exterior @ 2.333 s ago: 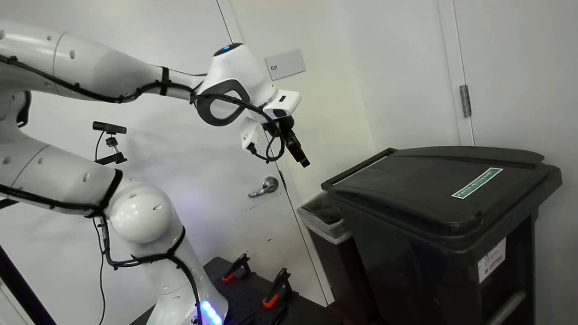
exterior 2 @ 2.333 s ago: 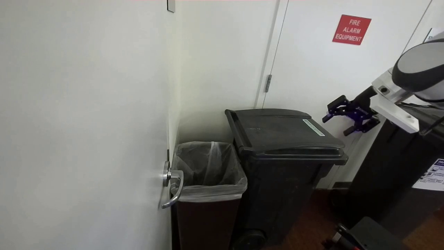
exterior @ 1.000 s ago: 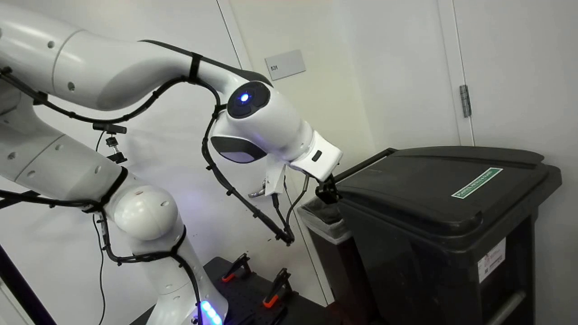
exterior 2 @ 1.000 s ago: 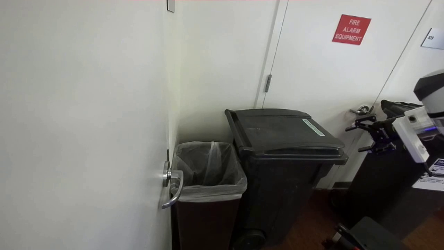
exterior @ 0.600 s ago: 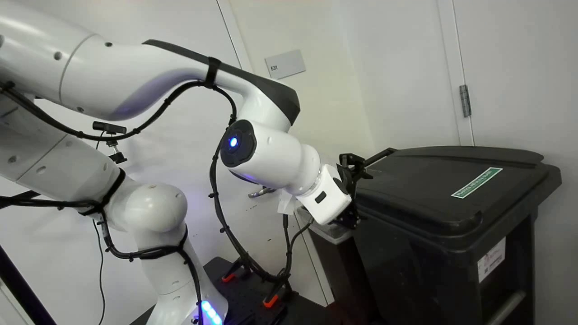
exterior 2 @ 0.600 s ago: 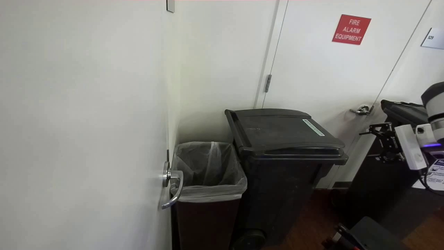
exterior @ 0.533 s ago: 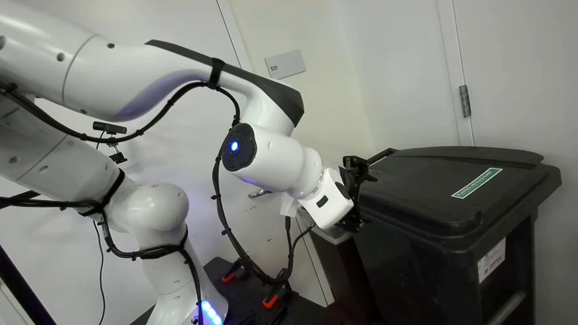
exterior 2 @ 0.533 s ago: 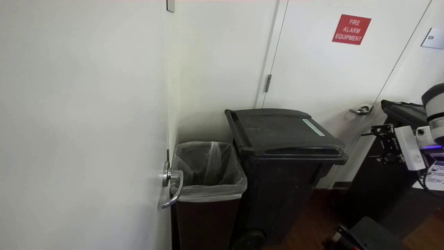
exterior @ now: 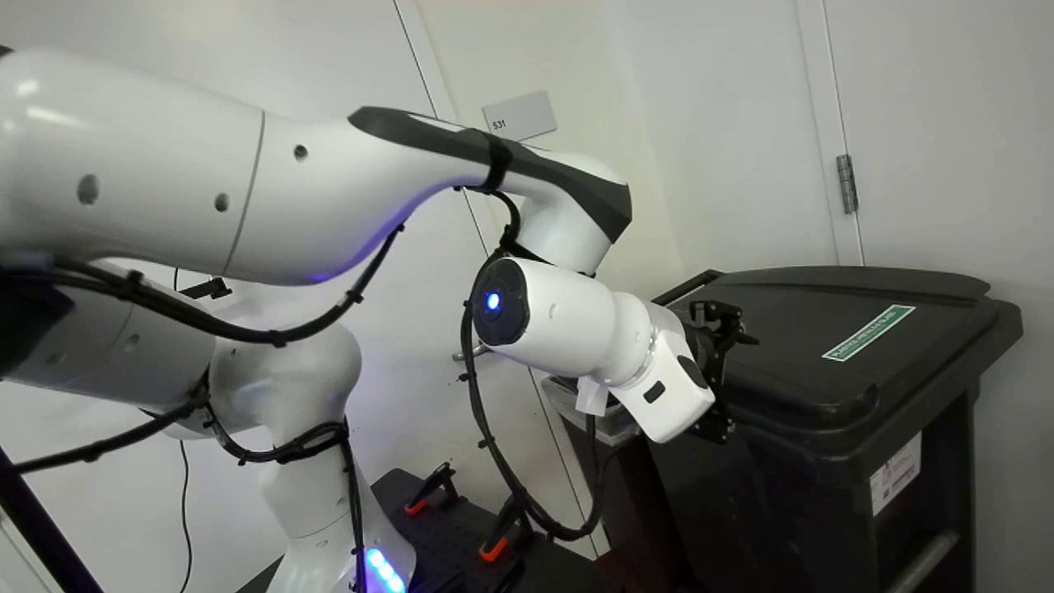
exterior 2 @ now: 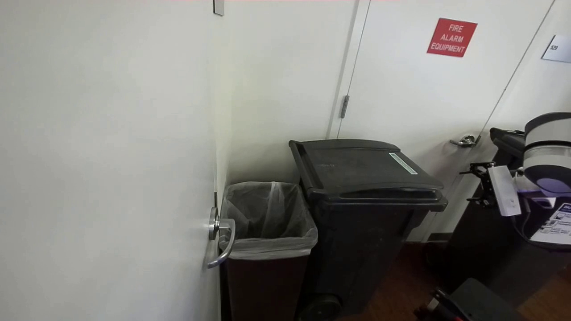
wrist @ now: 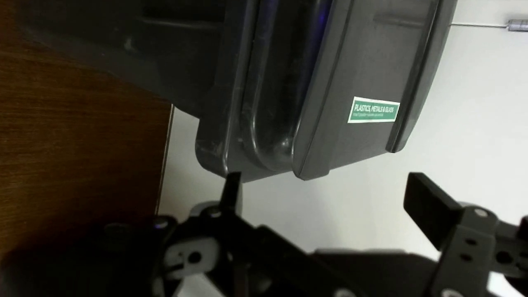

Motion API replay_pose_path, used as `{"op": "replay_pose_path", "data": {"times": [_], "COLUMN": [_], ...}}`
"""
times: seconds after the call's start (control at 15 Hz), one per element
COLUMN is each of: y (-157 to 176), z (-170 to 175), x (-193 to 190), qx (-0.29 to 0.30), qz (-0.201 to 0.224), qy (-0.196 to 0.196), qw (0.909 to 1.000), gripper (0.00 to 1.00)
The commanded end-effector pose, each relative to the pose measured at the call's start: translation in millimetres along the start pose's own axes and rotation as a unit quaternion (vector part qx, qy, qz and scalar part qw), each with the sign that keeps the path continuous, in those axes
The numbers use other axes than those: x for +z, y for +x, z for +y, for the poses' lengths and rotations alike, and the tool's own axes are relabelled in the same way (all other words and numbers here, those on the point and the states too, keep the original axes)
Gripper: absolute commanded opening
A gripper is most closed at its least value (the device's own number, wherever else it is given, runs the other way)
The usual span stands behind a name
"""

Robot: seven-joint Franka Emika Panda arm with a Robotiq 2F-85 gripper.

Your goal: Open the lid of the black bin

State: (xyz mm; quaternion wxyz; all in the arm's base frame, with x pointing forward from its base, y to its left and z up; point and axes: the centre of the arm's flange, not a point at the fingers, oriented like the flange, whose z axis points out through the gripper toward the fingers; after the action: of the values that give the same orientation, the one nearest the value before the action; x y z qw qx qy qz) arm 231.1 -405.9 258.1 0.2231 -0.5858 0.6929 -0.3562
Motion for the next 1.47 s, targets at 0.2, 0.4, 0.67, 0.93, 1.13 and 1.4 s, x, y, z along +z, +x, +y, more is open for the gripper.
{"op": "replay_pose_path", "data": {"times": [0.2,0.4,0.67,0.93,1.13,1.4], "y": [-1,-3,-8,-14,-24,-39], "z": [-1,1,-1,2,5,4], "x": [24,29,39,45,53,63], "qx": [0.002,-0.006,-0.024,-0.038,-0.035,-0.044], "qz": [-0.003,0.009,0.021,0.013,0.009,-0.008], "qy": [0.025,0.034,0.046,0.059,0.074,0.1], "qw": [0.9997,0.9994,0.9984,0.9975,0.9966,0.994], "gripper": [1.0,1.0,1.0,1.0,1.0,1.0]}}
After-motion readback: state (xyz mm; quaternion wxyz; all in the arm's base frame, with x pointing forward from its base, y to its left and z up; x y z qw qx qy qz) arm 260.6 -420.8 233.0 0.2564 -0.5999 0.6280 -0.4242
